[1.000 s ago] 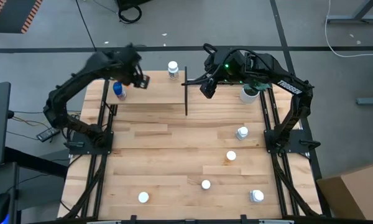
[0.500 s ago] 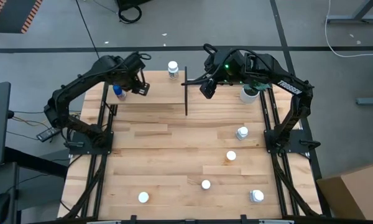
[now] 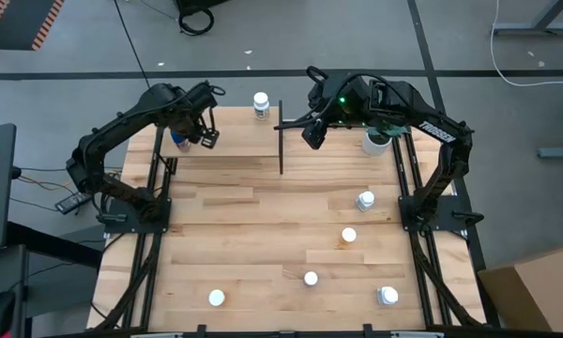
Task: Pick and place medicine bottles onto shelf by color
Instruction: Put the blue pill bottle on the shelf
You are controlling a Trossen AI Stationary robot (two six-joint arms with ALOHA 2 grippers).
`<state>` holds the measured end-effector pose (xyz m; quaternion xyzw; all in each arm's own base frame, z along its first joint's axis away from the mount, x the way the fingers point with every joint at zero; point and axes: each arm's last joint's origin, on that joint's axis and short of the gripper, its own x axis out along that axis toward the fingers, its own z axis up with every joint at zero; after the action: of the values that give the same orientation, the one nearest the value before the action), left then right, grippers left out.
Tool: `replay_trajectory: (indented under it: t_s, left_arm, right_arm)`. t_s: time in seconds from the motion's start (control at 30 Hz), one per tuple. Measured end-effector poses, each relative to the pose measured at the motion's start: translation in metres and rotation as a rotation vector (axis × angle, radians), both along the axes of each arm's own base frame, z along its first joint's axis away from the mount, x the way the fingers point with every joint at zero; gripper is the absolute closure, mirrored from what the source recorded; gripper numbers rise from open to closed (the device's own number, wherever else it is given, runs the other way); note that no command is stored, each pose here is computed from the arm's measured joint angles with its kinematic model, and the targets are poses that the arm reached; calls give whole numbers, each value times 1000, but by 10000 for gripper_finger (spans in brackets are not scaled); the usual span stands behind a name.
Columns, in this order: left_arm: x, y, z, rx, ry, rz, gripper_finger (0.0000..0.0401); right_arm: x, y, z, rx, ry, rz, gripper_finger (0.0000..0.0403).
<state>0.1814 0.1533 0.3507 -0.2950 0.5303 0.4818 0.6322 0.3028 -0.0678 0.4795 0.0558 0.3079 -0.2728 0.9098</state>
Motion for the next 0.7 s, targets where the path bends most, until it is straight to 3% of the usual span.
replay_trajectory:
  t_s: [0.7]
  left_arm:
    - [-15, 5, 0, 4, 137, 1, 366]
  right_arm:
    - [0, 1, 0, -1, 1, 3, 141]
